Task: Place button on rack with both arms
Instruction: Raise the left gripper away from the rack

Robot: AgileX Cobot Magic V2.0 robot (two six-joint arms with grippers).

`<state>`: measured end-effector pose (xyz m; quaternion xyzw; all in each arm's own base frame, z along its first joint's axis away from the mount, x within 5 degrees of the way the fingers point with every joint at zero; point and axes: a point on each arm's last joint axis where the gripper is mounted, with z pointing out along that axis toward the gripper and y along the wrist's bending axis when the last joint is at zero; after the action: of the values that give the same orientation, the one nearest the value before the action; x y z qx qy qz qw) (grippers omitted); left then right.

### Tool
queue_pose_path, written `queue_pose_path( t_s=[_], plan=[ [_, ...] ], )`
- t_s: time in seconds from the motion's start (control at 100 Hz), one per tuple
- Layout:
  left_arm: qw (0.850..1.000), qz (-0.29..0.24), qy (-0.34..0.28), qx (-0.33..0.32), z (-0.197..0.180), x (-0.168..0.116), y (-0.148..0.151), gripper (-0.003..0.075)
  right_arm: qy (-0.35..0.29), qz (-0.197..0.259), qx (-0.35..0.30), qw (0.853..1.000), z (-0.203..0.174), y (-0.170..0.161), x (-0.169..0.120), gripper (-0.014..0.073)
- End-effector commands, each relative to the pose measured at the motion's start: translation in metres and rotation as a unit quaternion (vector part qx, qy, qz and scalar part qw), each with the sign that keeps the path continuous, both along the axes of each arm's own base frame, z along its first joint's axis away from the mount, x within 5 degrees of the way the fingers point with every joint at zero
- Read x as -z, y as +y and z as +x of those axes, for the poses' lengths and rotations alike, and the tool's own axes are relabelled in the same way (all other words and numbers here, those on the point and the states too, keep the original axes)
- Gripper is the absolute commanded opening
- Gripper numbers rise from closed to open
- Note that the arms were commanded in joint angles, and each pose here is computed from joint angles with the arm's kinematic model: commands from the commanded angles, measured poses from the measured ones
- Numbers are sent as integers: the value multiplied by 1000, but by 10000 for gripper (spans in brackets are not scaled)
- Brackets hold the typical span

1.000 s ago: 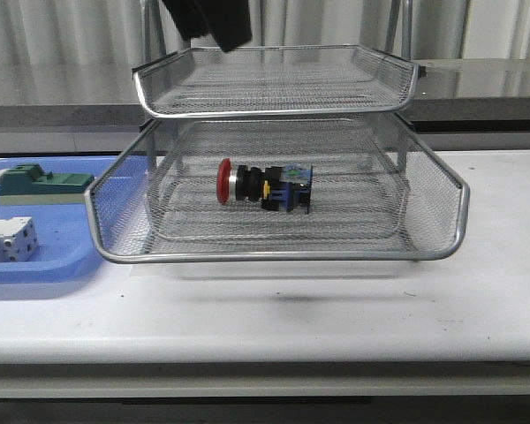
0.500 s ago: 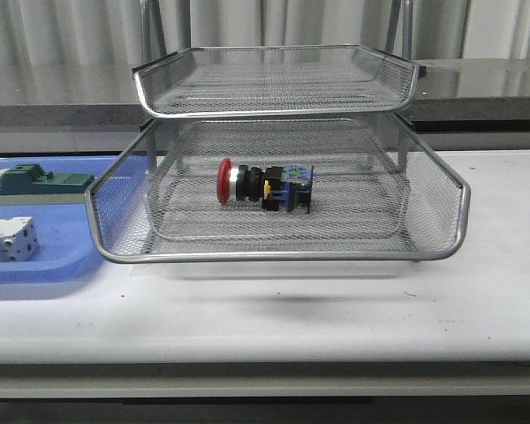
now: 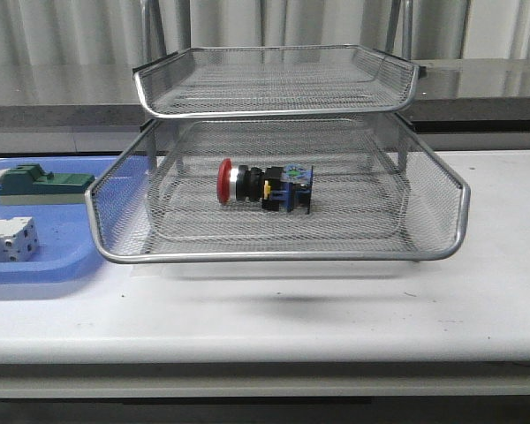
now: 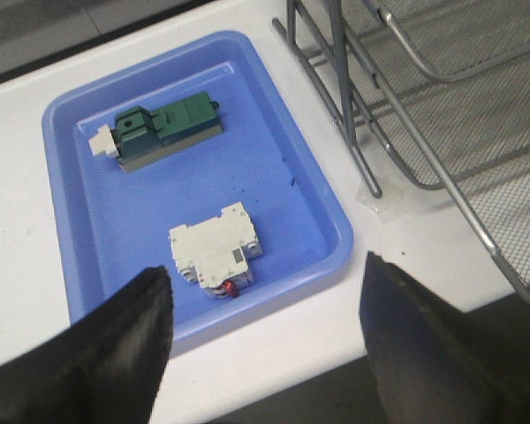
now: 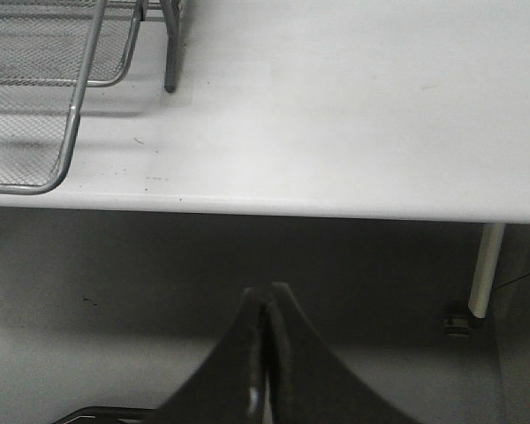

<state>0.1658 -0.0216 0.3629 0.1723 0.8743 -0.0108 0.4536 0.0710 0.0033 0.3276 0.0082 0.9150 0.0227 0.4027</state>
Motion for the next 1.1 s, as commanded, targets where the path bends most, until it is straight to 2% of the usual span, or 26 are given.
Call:
queue_pose_path(
  t_s=[0.0,0.21,0.36,0.55,0.96,1.03,1.09],
  plan=[
    [993,-40,-105,-21,-14,-8,1,439,-43,-4,0,999,3,-1,-14,-70],
    [971,-79,-217,-55,-45,23,7,439,-43,-4,0,999,3,-1,-14,-70],
    [958,-96,-260,-78,-57,48,12,439,-43,-4,0,999,3,-1,-14,-70],
    [932,-120,-322,-119,-60,66,19,439,-43,-4,0,999,3,-1,-14,-70],
    [929,-119,-328,-122,-60,68,20,437,-43,-4,0,999,3,-1,-14,-70],
    [929,-119,-328,-122,-60,68,20,402,-43,-4,0,999,3,-1,-14,-70],
    [929,-119,-328,-122,-60,68,20,339,-43,-4,0,999,3,-1,-14,-70]
  ],
)
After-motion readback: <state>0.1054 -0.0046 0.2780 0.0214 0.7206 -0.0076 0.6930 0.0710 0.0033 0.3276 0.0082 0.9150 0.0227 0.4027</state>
